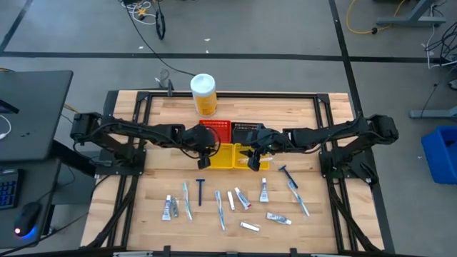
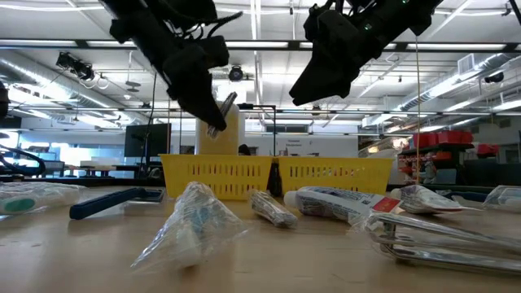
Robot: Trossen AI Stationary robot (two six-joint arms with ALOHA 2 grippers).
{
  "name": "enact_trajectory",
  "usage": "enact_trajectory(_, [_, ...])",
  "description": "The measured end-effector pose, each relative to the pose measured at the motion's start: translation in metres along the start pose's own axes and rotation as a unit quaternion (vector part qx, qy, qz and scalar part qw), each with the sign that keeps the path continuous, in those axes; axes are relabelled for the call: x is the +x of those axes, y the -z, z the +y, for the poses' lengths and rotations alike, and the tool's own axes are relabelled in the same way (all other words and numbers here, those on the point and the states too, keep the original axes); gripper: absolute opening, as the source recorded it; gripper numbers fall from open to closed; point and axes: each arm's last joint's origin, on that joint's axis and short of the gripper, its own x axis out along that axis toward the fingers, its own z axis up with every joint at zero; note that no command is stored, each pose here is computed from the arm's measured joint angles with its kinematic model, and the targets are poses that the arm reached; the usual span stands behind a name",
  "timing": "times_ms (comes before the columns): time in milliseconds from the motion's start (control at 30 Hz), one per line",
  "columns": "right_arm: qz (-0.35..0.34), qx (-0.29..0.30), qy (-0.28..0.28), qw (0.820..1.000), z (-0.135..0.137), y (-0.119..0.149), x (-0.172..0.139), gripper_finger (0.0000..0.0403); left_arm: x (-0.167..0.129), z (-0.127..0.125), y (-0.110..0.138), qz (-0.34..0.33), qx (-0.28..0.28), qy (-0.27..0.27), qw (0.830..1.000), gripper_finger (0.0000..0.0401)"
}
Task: Pick & Place Travel size toiletries
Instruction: Put the silver nail cutter into the left yellow bin
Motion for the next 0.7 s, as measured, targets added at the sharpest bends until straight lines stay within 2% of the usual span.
enact_trajectory(167, [-0.021,-0.001,-0.005,1.000,0.001,-0.004,0.000,0.0161,0.007,-0.002,-0.002,0.004,-0.004,-0.001,1.000,0.0077])
enact_trajectory(233, [-0.025,-0.002,-0.005,1.000,0.001,-0.005,0.000,0.0161,0.021,-0.004,0.005,0.034,0.000,0.001,0.999,0.0076])
enact_trajectory(333, [-0.026,-0.008,-0.006,1.000,0.001,-0.005,0.000,0.0163,0.040,-0.011,0.008,0.077,0.043,0.000,0.996,0.0077])
enact_trajectory(433, [-0.024,-0.008,-0.005,1.000,0.001,-0.004,0.000,0.0162,0.049,-0.014,0.003,0.092,0.059,-0.002,0.994,0.0081])
enact_trajectory(700, [-0.022,-0.014,-0.004,1.000,0.000,-0.004,0.000,0.0163,0.064,-0.016,0.010,0.146,0.064,0.017,0.987,0.0082])
